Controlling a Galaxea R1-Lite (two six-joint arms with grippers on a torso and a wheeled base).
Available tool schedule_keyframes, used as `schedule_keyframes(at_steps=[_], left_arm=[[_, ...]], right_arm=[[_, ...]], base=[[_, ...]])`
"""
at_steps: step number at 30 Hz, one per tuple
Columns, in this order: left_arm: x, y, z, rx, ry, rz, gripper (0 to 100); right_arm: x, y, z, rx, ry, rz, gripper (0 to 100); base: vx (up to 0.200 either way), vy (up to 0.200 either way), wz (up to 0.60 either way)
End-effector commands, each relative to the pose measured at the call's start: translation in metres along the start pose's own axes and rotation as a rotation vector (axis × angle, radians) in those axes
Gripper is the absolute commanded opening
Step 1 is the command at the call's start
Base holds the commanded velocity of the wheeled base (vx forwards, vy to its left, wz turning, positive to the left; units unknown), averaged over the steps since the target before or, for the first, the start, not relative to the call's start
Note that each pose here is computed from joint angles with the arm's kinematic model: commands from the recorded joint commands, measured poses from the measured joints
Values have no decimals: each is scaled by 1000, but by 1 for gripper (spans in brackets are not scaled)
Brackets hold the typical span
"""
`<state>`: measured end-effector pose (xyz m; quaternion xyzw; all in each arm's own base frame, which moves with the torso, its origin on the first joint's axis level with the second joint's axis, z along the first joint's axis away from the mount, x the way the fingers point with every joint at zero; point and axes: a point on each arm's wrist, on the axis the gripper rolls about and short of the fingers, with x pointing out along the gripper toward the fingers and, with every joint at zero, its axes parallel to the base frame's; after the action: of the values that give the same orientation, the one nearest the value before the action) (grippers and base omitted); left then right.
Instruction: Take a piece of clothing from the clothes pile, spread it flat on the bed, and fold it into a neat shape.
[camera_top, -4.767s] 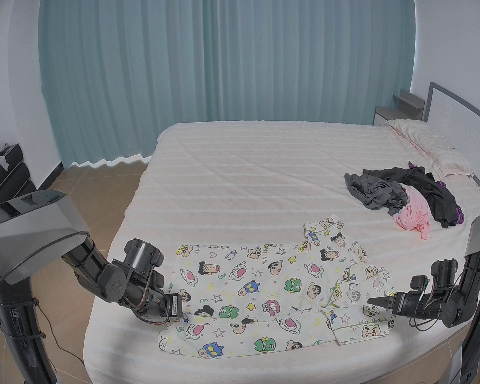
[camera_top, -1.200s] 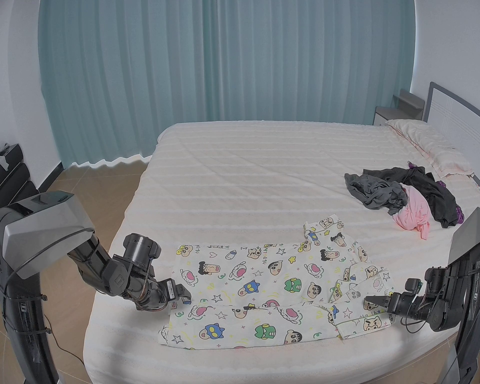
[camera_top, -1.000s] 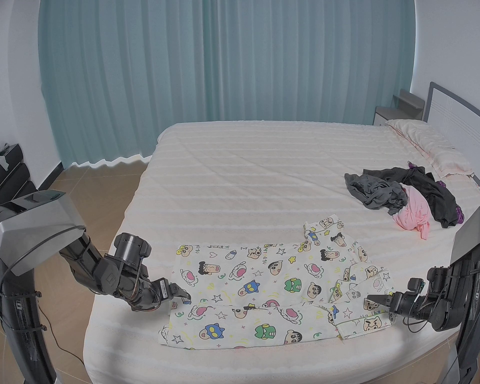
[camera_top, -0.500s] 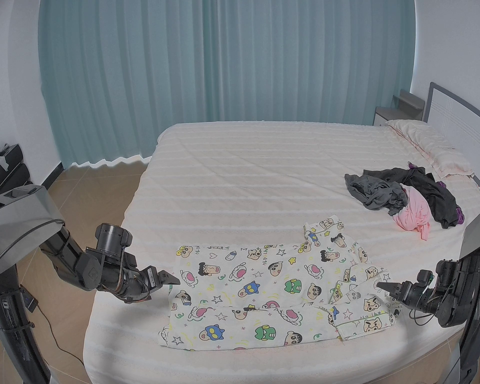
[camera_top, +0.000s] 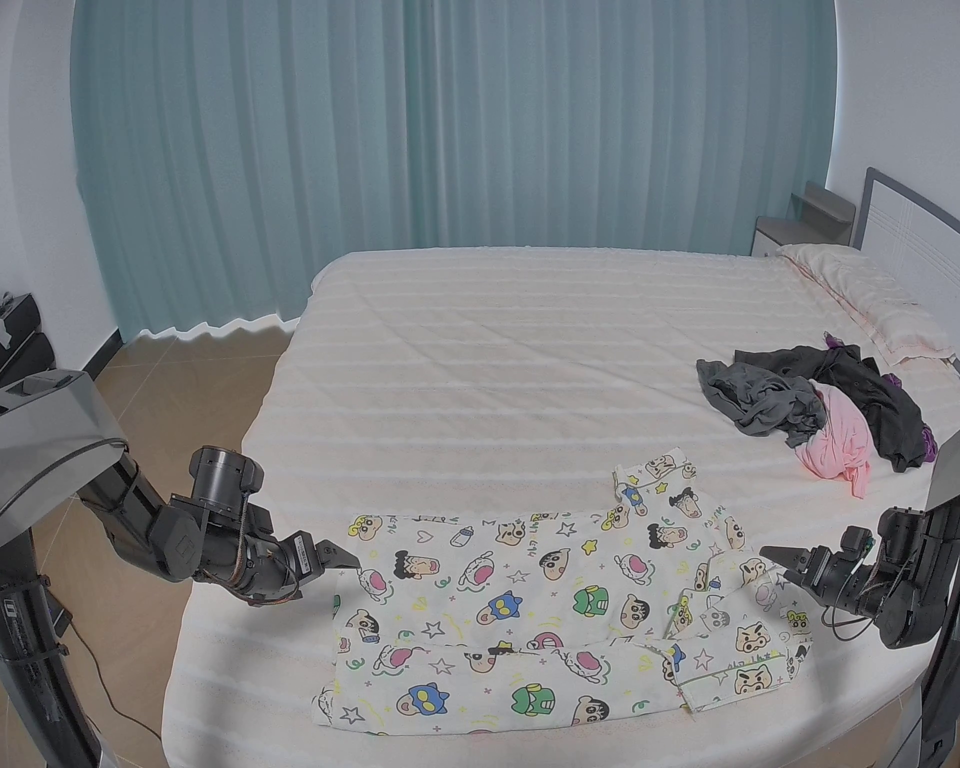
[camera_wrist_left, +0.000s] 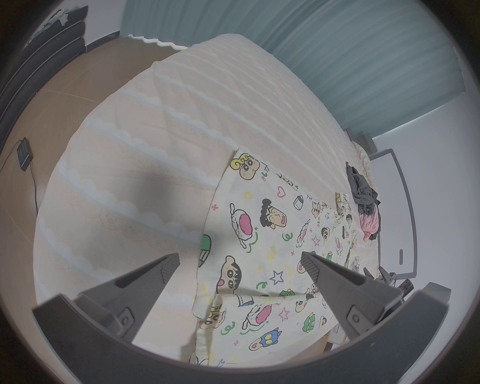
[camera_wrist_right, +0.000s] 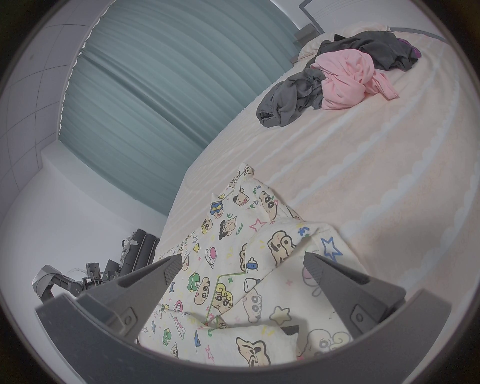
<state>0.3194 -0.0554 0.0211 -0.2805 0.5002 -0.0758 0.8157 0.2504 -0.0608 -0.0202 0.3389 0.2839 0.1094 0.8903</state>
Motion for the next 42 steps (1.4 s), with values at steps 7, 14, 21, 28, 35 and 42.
schedule_keyframes(at_steps=[7, 14, 21, 28, 35, 42], left_arm=[[1, 0, -1, -2, 3, 1, 100], [2, -1, -3, 2, 11, 1, 100], [3, -3, -7, 8, 23, 1, 100], [6, -2, -6, 7, 23, 3, 100], [17, -9, 12, 28, -24, -18, 100], [36, -4, 39, 54, -112, -57, 100]], right_arm=[[0, 1, 3, -11, -14, 8, 100], [1, 1, 2, -11, -10, 8, 100], [1, 1, 2, -12, -10, 8, 100], [2, 1, 1, -11, -7, 10, 100], [4, 4, 0, -18, 4, 17, 100], [5, 7, -3, -25, 15, 23, 100]], base=[[0, -200, 0], [0, -86, 0], [0, 0, 0], [0, 0, 0], [0, 0, 0], [0, 0, 0]])
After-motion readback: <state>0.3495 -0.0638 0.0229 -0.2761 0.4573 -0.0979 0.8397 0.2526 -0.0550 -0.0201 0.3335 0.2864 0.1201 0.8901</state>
